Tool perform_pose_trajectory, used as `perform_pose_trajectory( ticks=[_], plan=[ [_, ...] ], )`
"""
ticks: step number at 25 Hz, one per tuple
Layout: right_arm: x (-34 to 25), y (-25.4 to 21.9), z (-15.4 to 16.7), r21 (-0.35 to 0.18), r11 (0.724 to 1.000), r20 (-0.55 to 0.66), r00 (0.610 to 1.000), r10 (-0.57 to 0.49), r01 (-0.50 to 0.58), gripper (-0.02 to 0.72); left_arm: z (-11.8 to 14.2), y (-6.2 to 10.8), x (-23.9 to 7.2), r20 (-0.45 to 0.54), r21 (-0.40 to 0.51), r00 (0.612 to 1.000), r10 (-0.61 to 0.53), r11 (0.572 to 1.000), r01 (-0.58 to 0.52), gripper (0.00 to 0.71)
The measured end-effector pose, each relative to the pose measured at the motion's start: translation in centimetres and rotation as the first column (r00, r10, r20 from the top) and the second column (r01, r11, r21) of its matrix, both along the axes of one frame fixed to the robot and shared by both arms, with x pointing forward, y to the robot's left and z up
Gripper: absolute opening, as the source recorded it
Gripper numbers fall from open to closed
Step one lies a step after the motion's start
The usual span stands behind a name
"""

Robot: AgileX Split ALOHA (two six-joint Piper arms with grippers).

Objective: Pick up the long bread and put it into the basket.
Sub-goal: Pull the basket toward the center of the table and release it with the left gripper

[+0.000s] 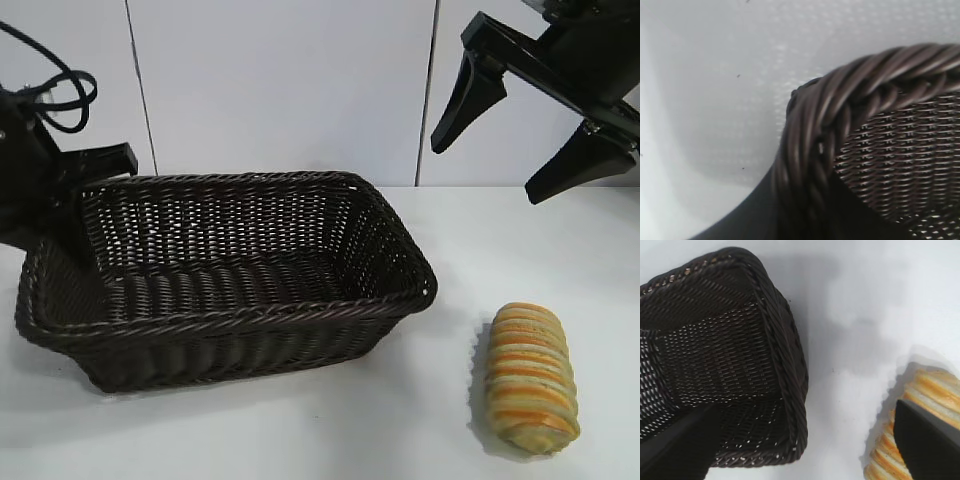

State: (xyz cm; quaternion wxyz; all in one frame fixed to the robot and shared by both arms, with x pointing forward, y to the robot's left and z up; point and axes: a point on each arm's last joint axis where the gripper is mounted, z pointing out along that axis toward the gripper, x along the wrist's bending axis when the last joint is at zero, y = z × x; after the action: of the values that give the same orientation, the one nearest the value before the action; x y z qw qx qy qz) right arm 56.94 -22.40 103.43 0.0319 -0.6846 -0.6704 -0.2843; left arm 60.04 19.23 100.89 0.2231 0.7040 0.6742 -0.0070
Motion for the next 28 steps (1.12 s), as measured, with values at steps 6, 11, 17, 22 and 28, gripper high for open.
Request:
perform_pose_trajectory(
  ticks=[6, 11, 17, 22, 28],
  plan=[
    [0.0, 0.0, 0.0, 0.003, 1.000, 0.000, 1.000, -0.001, 0.001, 0.664, 0.8, -0.4, 0.7, 0.030, -0.026, 1.000, -0.009, 1.000, 0.009, 0.102],
    [0.0, 0.1, 0.0, 0.008, 1.000, -0.003, 1.000, -0.002, 0.002, 0.664, -3.2, -0.7, 1.8, -0.057, -0.015, 0.998, -0.022, 1.000, 0.021, 0.102],
    [-0.1, 0.1, 0.0, 0.010, 1.000, -0.009, 1.000, 0.001, -0.001, 0.664, -6.9, -0.9, 2.5, -0.129, 0.000, 0.991, -0.027, 1.000, 0.028, 0.101],
    [-0.2, 0.1, 0.0, 0.011, 1.000, -0.019, 1.000, 0.006, -0.006, 0.664, -7.3, -1.0, 2.7, -0.134, -0.006, 0.991, -0.022, 1.000, 0.022, 0.101],
    [-0.2, 0.1, 0.0, 0.011, 1.000, -0.020, 1.000, 0.007, -0.006, 0.663, -7.2, -1.1, 2.7, -0.130, -0.018, 0.991, -0.016, 1.000, 0.014, 0.243]
  ],
)
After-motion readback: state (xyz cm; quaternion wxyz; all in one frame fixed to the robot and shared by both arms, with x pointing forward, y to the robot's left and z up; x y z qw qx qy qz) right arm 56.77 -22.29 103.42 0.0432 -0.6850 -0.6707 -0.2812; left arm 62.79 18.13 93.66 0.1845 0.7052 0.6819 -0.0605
